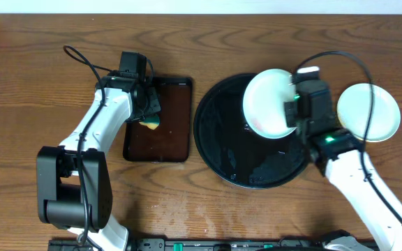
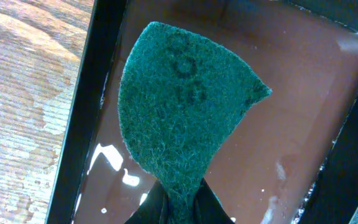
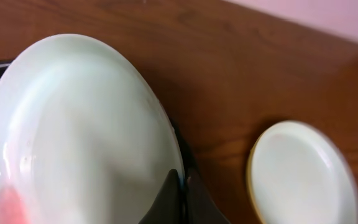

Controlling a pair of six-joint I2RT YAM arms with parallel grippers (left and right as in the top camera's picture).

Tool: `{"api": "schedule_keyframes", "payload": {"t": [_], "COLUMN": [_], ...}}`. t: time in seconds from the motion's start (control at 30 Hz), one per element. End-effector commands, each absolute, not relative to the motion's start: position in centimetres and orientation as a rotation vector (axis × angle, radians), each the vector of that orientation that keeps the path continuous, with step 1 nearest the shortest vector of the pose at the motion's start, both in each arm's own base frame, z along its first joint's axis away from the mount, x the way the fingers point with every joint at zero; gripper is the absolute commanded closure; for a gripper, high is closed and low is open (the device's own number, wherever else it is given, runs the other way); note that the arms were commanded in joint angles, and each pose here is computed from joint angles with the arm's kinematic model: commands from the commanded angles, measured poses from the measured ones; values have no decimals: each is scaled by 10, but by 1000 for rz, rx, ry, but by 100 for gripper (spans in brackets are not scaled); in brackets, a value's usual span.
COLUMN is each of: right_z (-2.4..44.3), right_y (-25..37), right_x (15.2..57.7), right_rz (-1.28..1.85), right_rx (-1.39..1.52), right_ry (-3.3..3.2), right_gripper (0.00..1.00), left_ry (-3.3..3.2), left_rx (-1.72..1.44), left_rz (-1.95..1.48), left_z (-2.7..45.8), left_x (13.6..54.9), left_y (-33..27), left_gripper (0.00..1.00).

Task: Clean dirty plates on tray and stack at the side
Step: 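Lift cleaned pale green plate by rim with right gripper, then carry plate rightward with right gripper onto plate stack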

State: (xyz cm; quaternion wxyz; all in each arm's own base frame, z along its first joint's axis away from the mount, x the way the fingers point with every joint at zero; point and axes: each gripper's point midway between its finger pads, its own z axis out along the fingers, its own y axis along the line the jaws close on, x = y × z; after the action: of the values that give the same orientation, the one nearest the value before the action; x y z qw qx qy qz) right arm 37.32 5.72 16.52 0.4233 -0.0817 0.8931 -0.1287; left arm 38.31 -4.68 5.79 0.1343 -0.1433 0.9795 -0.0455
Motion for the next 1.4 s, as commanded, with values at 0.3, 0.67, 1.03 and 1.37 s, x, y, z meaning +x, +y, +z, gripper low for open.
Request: {"api": "schedule_keyframes", "payload": {"t": [0.3, 0.67, 1.03, 1.37], "right_z": [244, 293, 307, 307], "right_y": [106, 152, 153, 143], "right_x": [356, 342, 337, 334], "right_rz": [-949, -1147, -1220, -1179], "right_rx": [-603, -834, -829, -686], "right_ry": [1850, 1596, 1563, 1614], "right_gripper": [99, 99, 99, 99], "left_ry": [2844, 2844, 2844, 2828], "left_rx": [-403, -403, -403, -379], "left_rz": [-107, -107, -107, -111], "left_z": [55, 55, 55, 56], "left_x": [383, 383, 383, 387], "left_y": [-45, -45, -45, -45], "left_gripper": [92, 92, 92, 92]}}
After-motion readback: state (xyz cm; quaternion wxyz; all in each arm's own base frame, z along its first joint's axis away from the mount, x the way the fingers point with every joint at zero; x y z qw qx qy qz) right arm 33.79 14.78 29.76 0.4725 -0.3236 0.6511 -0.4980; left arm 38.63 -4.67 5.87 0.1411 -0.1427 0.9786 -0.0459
